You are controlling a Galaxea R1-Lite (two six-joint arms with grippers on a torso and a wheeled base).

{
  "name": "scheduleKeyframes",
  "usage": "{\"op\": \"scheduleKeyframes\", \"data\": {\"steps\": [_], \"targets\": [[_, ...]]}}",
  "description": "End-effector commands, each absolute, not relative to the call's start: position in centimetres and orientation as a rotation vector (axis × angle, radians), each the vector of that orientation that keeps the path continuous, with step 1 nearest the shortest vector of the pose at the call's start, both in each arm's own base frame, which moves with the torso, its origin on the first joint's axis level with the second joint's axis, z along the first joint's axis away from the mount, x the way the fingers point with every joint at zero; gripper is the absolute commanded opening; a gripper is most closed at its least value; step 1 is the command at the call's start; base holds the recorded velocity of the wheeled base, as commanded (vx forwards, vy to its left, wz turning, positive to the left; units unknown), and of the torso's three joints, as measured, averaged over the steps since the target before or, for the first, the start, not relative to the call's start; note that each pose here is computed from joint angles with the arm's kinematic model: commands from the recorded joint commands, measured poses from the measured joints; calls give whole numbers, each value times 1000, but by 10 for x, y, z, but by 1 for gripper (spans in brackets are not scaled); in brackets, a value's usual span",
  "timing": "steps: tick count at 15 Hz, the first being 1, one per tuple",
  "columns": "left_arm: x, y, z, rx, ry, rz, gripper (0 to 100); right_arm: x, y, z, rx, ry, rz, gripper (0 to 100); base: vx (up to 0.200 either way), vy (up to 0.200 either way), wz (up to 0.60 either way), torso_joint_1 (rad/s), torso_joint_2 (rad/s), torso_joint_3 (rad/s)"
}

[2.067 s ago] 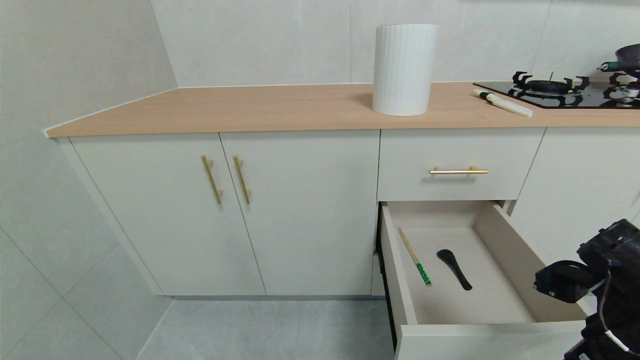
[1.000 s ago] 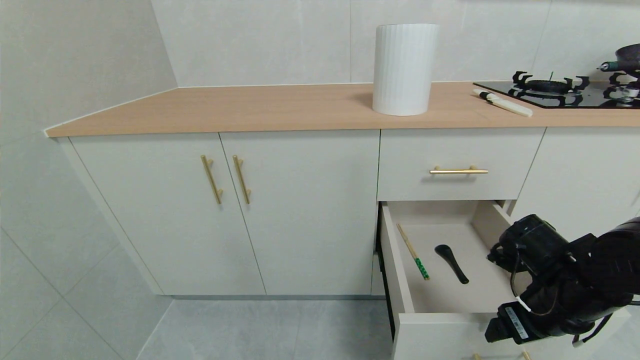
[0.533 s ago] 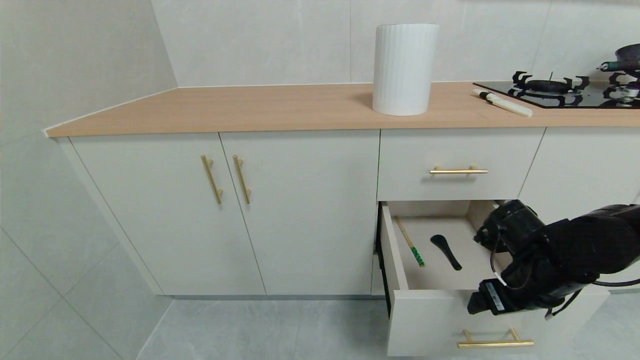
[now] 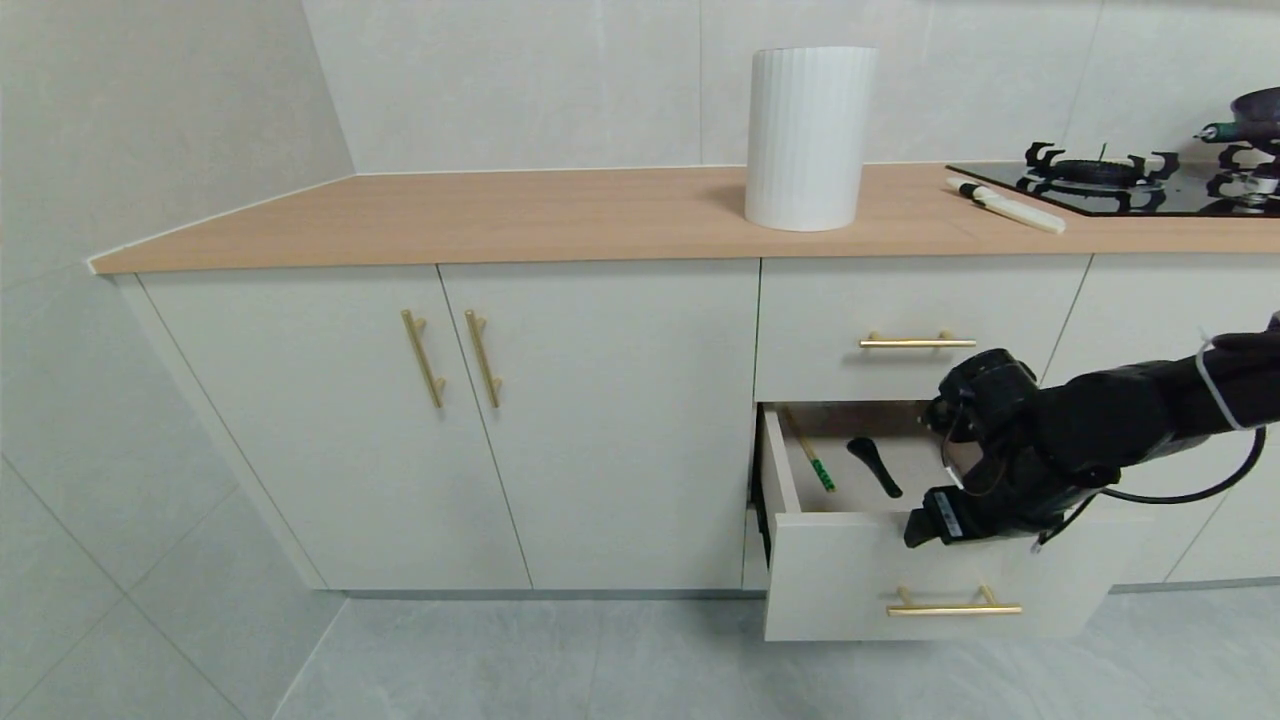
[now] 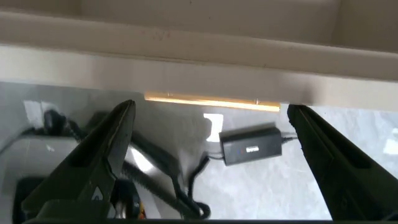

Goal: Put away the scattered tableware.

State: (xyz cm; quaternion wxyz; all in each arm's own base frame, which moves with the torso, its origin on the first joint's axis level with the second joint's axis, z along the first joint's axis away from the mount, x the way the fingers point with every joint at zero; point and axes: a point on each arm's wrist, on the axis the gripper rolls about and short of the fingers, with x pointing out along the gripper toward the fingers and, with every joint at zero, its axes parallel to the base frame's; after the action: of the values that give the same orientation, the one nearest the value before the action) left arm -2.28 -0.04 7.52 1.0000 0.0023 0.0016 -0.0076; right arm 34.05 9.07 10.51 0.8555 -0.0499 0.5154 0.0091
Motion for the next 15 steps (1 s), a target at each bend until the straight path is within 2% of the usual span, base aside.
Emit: {"op": "scheduleKeyframes", "data": {"steps": [1, 6, 8, 15], "targets": [[-23, 0, 75, 5, 3, -14, 100, 371, 91, 90, -98, 1075, -2, 100, 0, 0, 0, 0, 0, 0], [-23, 0, 75, 5, 3, -14, 100, 408, 85, 71, -94, 1040, -73, 100, 0, 0, 0, 0, 0, 0], [-23, 0, 75, 5, 3, -14, 100, 419, 84, 70, -65, 946, -76, 100, 0, 0, 0, 0, 0, 0], [-23, 0, 75, 5, 3, -14, 100, 437, 82, 58, -30, 776, -110, 100, 0, 0, 0, 0, 0, 0]]}}
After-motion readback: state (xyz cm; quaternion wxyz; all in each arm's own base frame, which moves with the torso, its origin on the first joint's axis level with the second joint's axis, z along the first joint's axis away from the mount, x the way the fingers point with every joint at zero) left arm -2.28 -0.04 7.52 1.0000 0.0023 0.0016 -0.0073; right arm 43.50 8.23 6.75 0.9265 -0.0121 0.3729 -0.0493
